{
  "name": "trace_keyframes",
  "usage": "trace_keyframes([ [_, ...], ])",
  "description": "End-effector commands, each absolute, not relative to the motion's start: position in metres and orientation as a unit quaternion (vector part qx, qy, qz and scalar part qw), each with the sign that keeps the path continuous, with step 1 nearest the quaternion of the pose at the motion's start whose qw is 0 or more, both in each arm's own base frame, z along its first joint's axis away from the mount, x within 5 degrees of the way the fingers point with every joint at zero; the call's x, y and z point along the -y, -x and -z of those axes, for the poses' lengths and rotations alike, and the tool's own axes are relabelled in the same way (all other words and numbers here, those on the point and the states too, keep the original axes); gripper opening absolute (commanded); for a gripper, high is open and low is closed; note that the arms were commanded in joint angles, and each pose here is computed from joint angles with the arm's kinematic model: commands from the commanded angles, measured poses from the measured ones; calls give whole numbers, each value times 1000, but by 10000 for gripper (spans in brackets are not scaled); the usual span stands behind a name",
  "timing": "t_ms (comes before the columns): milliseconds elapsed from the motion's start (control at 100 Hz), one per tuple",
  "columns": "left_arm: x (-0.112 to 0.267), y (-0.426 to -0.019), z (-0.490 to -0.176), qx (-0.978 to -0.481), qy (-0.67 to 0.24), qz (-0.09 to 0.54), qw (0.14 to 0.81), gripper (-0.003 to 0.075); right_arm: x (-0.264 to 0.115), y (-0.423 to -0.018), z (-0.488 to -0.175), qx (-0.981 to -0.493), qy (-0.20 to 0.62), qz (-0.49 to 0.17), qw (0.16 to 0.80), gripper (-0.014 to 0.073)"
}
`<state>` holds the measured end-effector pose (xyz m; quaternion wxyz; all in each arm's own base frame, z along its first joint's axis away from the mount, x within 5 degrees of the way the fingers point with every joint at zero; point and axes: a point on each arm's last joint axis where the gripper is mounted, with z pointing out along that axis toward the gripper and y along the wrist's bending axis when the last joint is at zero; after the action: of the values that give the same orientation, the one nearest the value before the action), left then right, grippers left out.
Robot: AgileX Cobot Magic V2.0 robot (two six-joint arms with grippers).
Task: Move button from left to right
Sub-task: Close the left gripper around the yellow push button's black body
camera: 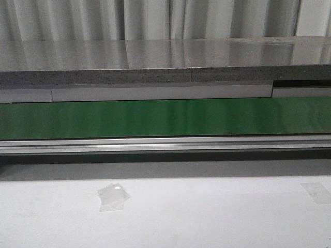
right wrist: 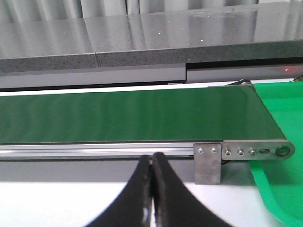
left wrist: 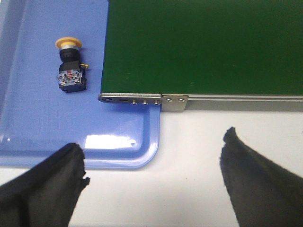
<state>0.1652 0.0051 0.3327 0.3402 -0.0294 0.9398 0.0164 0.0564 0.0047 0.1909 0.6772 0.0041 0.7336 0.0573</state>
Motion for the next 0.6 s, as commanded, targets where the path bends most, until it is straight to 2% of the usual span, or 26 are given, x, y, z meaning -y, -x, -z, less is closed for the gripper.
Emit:
trace_keyframes([
  [0, -6, -172, -349, -917, 44, -13, 397, 564, -4, -55, -205, -693, 1, -55, 719, -67],
  [270, -41, -202, -346, -909, 133, -52, 392, 565, -4, -55, -205, -693, 1, -55, 719, -67],
  [590, -90, -272, -325, -908, 187, -73, 368, 565, -4, -55, -205, -693, 1, -55, 719, -67],
])
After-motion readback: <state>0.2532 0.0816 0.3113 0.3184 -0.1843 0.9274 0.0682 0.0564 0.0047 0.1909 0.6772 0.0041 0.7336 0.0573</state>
